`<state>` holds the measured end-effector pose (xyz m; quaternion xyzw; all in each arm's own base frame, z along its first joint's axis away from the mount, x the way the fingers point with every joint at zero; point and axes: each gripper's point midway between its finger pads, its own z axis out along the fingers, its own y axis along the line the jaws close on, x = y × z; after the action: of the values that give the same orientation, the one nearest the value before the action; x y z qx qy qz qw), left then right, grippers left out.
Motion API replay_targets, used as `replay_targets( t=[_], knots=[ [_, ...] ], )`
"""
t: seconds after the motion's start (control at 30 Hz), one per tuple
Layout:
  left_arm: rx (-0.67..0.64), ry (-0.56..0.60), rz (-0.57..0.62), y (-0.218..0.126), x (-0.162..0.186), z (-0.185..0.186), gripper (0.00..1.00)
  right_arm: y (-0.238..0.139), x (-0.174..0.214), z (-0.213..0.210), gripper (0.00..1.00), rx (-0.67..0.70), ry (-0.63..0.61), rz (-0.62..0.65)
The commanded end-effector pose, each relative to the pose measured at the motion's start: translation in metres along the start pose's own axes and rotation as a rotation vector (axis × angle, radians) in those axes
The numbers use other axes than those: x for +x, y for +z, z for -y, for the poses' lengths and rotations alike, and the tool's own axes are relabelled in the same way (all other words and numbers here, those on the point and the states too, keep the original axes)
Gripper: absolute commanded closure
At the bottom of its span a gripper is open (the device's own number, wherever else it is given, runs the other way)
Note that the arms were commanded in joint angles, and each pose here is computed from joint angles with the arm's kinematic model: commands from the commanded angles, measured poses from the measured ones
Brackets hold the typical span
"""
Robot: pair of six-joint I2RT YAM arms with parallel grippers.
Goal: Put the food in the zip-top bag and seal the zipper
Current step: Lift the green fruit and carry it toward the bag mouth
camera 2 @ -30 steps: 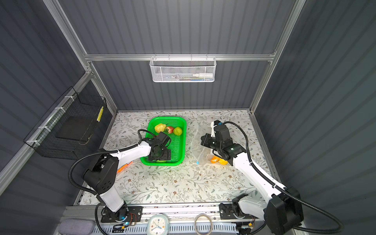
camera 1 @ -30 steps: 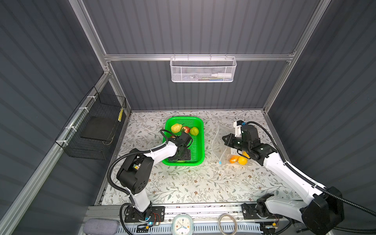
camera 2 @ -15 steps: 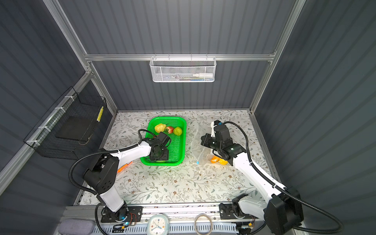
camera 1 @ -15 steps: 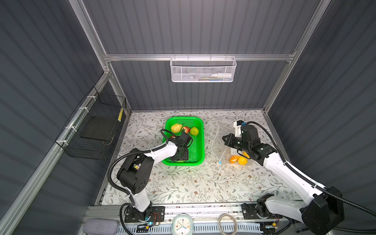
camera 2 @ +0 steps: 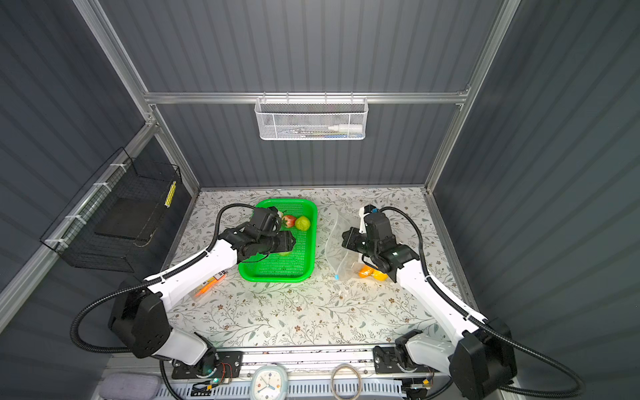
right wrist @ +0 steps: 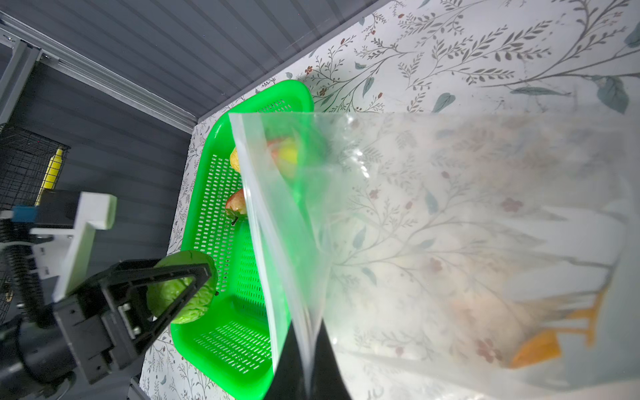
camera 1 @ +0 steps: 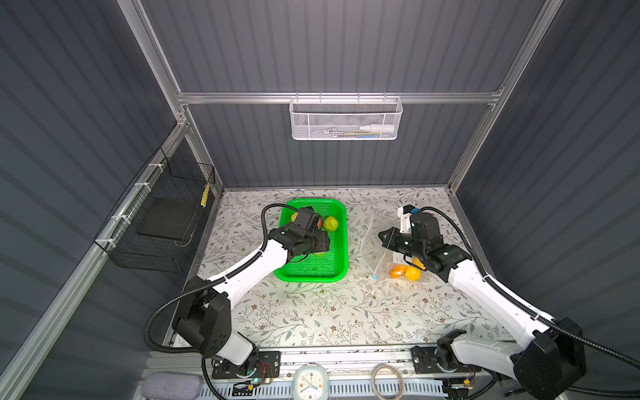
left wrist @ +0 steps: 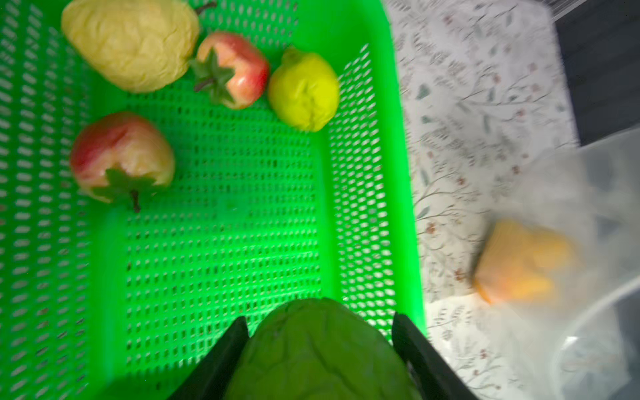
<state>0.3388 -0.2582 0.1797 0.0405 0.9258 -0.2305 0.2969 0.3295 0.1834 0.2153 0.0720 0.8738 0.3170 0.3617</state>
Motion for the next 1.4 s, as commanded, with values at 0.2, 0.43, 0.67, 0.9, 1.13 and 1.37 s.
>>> replay_targets(
  t=[0.2,0.43,0.67,0.9,1.13,1.37],
  knots=[
    [0.386,0.068,0.161,-0.029,-0.036,0.098,0.38,-0.002,-0.005,-0.010,1.00,-0.044,0.012,0.002],
    [0.528,0.210,0.141,-0.036,-0.008,0.154,0.37,-0.006,-0.007,-0.012,1.00,-0.051,0.013,0.014],
    [0.627,0.196,0.131,-0.029,0.002,0.176,0.37,-0.013,-0.011,-0.021,1.00,-0.082,0.019,0.025],
    [0.619,0.171,0.118,-0.007,0.007,0.176,0.37,-0.018,-0.013,-0.025,1.00,-0.098,0.042,0.034],
    [0.533,0.148,0.073,0.018,0.017,0.160,0.38,-0.021,-0.016,-0.026,1.00,-0.096,0.044,0.045],
    [0.386,0.134,-0.042,0.050,0.033,0.141,0.39,-0.022,-0.018,-0.026,1.00,-0.090,0.037,0.049]
  ],
)
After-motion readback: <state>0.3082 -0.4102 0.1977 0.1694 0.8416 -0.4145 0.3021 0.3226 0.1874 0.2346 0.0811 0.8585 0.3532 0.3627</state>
